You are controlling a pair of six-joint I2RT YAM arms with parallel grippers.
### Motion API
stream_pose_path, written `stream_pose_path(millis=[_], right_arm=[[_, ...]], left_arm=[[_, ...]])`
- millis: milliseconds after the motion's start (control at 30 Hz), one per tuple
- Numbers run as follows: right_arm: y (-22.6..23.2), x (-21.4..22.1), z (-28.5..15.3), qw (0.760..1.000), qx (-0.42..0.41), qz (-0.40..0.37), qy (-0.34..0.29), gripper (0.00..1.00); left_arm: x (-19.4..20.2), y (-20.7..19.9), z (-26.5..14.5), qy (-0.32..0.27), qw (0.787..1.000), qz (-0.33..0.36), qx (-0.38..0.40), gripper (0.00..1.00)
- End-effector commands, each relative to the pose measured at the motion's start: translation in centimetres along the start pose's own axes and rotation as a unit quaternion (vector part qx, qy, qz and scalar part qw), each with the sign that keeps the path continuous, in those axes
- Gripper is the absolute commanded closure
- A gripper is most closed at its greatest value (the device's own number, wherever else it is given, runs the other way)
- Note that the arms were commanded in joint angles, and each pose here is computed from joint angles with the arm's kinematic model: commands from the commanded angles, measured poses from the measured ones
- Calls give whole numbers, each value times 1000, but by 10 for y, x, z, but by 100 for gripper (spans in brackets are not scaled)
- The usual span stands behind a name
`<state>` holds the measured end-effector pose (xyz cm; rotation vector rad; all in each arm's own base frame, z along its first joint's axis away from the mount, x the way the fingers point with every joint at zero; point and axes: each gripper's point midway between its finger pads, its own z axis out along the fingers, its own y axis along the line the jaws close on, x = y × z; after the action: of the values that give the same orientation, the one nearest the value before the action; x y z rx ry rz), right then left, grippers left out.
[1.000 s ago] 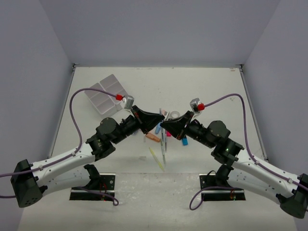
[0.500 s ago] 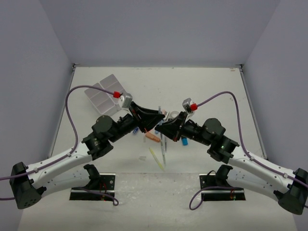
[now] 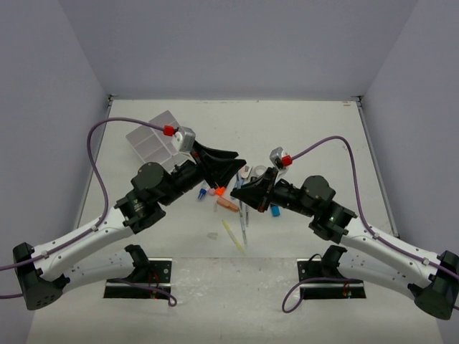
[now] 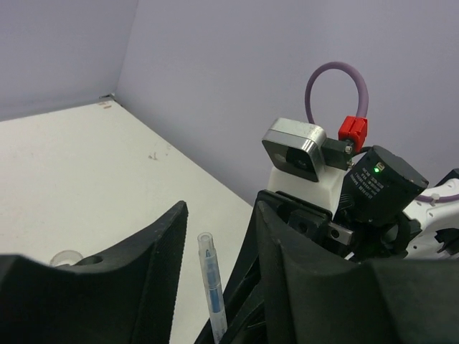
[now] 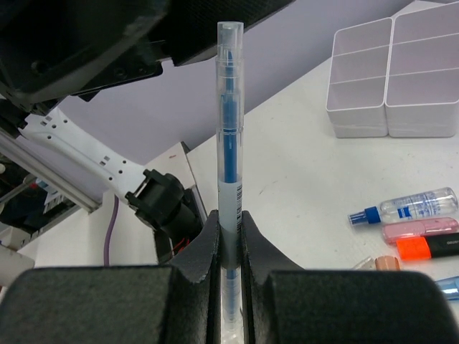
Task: Sort the stationery into containers
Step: Close the pen cap on the pen.
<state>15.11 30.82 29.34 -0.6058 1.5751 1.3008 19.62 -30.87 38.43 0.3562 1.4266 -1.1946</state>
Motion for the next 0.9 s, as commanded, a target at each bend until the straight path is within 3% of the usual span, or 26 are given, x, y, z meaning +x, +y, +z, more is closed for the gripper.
stream_pose_path(millis=[0,167,233,533,867], right_arm=[[18,-21,-1,999,-30,-22,-17,100],[21,-26,-3,999,-30,-27,-21,100],[20,-32,-3,999,-23,-29,-27,100],[21,-105,1,992,34,-55,-106,100],[48,-184,16,985,25,-85,-148,100]], left_arm=[[-4,1,4,5,1000,17,-6,58],[3,0,6,16,1000,12,2,72],[8,-2,7,25,1000,7,8,99],[44,-1,-2,66,997,-39,26,100],[80,-7,-16,90,993,-70,39,100]])
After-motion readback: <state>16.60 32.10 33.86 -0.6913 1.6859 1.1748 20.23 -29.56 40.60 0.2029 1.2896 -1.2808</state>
